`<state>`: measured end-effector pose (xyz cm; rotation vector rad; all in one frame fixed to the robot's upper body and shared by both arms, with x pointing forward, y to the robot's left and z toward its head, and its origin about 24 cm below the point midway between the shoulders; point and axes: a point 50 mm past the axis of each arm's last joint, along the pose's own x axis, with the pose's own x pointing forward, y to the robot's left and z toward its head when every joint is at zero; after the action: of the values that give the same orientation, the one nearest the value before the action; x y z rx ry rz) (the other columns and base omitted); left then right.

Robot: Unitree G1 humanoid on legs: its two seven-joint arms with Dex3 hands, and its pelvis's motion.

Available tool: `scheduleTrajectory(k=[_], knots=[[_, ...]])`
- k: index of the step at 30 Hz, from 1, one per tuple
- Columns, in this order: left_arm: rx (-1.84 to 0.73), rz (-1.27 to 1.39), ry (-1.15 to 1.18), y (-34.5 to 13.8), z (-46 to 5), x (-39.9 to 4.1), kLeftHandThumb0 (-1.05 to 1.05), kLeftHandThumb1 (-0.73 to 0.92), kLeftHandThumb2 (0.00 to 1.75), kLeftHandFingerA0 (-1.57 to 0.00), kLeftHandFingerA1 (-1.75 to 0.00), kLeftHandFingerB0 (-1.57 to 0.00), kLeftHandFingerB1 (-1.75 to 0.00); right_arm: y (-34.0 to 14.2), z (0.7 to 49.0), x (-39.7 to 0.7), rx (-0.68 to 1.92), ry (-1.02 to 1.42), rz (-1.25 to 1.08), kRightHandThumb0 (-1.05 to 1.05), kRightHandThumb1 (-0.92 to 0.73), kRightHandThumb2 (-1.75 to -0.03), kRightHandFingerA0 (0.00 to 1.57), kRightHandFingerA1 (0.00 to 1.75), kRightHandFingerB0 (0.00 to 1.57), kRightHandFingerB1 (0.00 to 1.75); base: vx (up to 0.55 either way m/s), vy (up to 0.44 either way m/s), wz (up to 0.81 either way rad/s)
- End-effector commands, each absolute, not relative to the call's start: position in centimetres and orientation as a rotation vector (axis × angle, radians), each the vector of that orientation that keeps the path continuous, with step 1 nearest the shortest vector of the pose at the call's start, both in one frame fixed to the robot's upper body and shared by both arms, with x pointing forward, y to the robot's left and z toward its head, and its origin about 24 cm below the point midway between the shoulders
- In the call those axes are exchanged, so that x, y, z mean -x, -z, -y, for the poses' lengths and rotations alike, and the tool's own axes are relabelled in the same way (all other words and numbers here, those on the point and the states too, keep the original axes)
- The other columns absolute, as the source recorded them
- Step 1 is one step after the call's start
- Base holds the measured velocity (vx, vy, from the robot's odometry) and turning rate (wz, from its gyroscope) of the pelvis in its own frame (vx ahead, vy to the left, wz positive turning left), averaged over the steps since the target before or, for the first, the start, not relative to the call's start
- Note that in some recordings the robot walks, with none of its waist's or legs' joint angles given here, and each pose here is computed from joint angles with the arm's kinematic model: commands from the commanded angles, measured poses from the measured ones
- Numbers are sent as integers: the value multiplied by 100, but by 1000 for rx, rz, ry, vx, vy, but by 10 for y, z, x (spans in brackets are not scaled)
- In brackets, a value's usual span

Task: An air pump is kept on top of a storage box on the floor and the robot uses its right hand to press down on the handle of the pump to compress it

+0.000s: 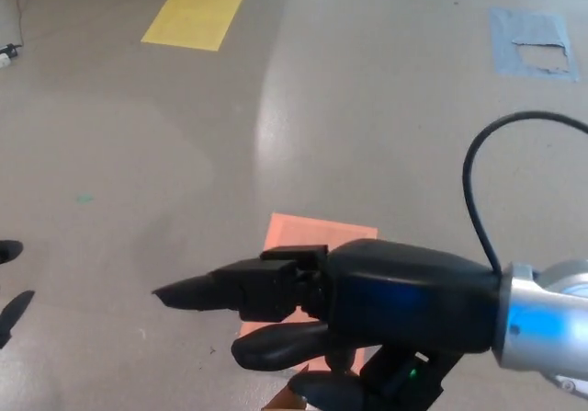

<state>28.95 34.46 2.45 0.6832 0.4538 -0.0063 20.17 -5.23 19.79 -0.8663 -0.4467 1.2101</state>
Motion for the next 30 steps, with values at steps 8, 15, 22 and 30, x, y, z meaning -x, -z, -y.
scheduleTrajectory(k=[8,15,22,30], knots=[[-684,-441,-11,-29,-355,-283,-33,59,110,0,-48,0,-47,-158,54,-214,901,-1233,305,-91,-90,-122,0,17,0,13,0,0,0],[-689,-455,-15,-23,-357,-277,-33,59,110,0,-48,0,-47,-126,49,-234,921,-1216,193,-89,-88,-119,0,18,0,13,0,0,0],[-687,-474,-20,-19,-362,-268,-33,59,110,0,-47,0,-47,-87,38,-256,959,-1172,48,-89,-88,-120,0,17,0,13,0,0,0],[-677,-486,-25,-15,-364,-262,-33,59,110,0,-47,0,-47,-30,29,-277,980,-1075,-145,-89,-85,-114,5,21,4,15,0,0,0]])
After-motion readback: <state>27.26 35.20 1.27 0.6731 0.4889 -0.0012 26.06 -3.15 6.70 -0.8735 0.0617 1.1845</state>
